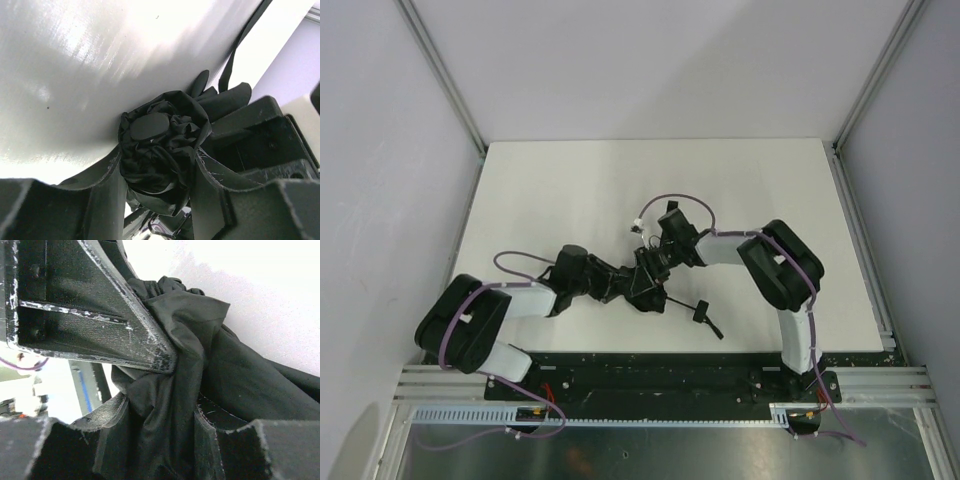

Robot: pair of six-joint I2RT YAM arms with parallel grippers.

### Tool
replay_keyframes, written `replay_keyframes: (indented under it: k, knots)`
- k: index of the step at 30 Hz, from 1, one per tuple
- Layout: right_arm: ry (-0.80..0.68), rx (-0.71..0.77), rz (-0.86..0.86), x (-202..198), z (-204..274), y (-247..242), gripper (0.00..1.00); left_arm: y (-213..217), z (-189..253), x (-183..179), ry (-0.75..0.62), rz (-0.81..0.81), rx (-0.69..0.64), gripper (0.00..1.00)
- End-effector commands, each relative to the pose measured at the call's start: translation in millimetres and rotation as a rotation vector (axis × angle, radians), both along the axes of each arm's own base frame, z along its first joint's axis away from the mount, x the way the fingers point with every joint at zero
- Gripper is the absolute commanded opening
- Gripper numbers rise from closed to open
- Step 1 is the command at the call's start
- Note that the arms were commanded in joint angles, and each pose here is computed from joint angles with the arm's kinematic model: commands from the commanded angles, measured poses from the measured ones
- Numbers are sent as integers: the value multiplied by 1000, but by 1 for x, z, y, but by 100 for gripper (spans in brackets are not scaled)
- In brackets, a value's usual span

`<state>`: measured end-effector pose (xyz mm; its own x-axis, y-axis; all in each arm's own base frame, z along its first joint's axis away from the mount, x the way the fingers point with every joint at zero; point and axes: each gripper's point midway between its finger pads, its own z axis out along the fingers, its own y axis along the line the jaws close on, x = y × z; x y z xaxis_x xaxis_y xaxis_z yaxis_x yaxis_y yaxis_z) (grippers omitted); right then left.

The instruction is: Put away the umbrella

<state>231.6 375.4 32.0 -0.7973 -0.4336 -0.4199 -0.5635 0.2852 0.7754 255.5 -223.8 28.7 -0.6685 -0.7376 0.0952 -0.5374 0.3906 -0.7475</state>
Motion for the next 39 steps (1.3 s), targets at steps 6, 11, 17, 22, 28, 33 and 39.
replay_keyframes:
  k: [6,11,17,22,28,33,39]
  knots:
    - [-504,-322,-116,13,16,-12,62,41,-41,-21,62,49,245,0]
    - [-760,-422,-198,30,54,-27,82,44,-41,-23,79,41,274,0]
    - [-1045,-457,-133,15,78,-13,87,45,-48,-34,171,44,280,0]
    - [-1137,-471,-70,-1,64,8,88,45,-55,-43,261,35,291,0]
    - [-1130,-544,1,-11,27,9,85,41,-58,-47,311,21,286,0]
    - [-1097,-665,16,-10,-10,-7,76,38,-54,-42,315,23,280,0]
    - [-1038,-764,-3,-5,-40,-27,39,46,-53,-40,316,37,289,0]
